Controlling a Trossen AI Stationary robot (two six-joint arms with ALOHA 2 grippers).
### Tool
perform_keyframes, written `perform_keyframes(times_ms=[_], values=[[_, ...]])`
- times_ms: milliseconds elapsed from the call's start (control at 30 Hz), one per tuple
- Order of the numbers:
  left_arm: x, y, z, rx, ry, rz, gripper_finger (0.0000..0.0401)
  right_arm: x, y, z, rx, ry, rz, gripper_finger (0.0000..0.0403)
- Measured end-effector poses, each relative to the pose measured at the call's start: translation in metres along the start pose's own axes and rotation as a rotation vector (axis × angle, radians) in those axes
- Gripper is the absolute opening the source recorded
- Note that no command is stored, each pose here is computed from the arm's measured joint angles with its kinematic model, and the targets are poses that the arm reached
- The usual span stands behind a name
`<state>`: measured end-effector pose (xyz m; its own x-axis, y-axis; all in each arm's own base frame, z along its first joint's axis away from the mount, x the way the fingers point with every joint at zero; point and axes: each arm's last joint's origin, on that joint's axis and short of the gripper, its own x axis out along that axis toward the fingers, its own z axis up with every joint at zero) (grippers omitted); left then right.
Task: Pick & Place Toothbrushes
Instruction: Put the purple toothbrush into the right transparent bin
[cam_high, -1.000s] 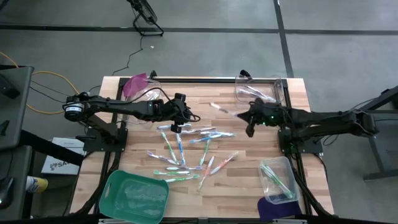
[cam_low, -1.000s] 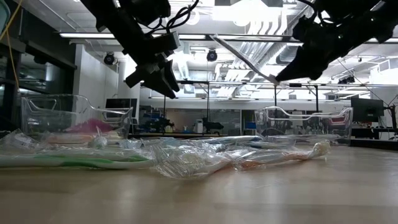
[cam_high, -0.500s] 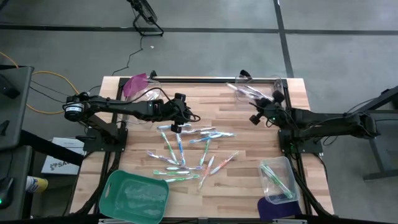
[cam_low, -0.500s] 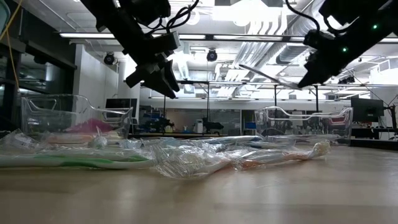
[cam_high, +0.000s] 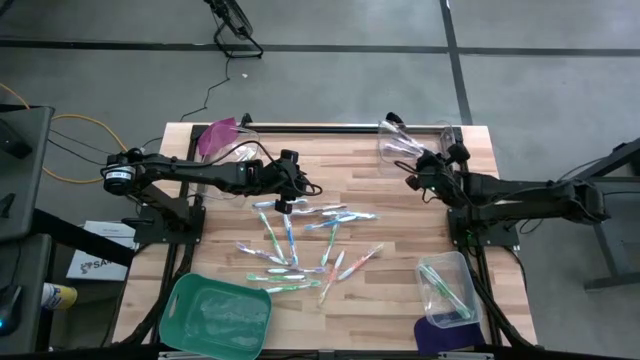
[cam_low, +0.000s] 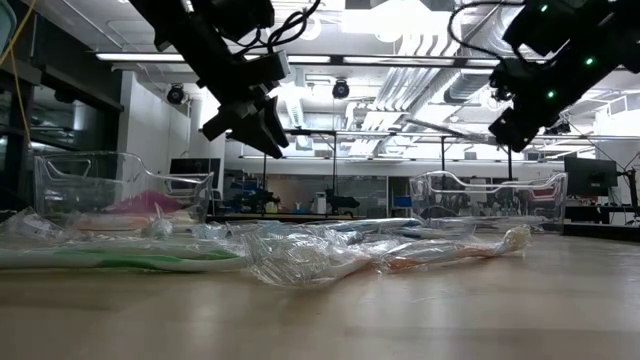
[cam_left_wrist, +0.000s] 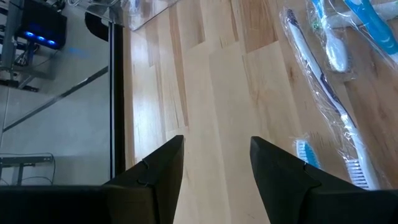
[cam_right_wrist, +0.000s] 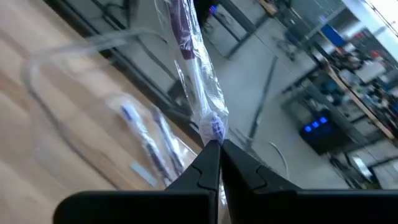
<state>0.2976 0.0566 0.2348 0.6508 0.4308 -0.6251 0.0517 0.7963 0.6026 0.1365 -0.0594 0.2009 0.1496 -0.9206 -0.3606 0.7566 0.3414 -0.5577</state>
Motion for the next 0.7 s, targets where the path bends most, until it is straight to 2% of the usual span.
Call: perform_keyframes(times_ms=[133,267,500,700], values=[[0.000,0.000,0.000,0.000,0.001,-0.001,0.0177,0.014,-0.003,-0.003,0.064,0.076,-0.065,0.0003],[0.000,0.000,0.000,0.001,0.001,-0.001,0.0177,0.029,-0.006,-0.009,0.087,0.169,-0.063,0.0003],[0.000,0.000,0.000,0.001,0.001,-0.001,0.0177,0.048,-0.009,-0.017,0.011,0.287,-0.015,0.0003],[0.000,0.000,0.000,0.001,0.001,-0.001,0.0177,0.056,-0.009,-0.021,-0.031,0.343,-0.018,0.0003]])
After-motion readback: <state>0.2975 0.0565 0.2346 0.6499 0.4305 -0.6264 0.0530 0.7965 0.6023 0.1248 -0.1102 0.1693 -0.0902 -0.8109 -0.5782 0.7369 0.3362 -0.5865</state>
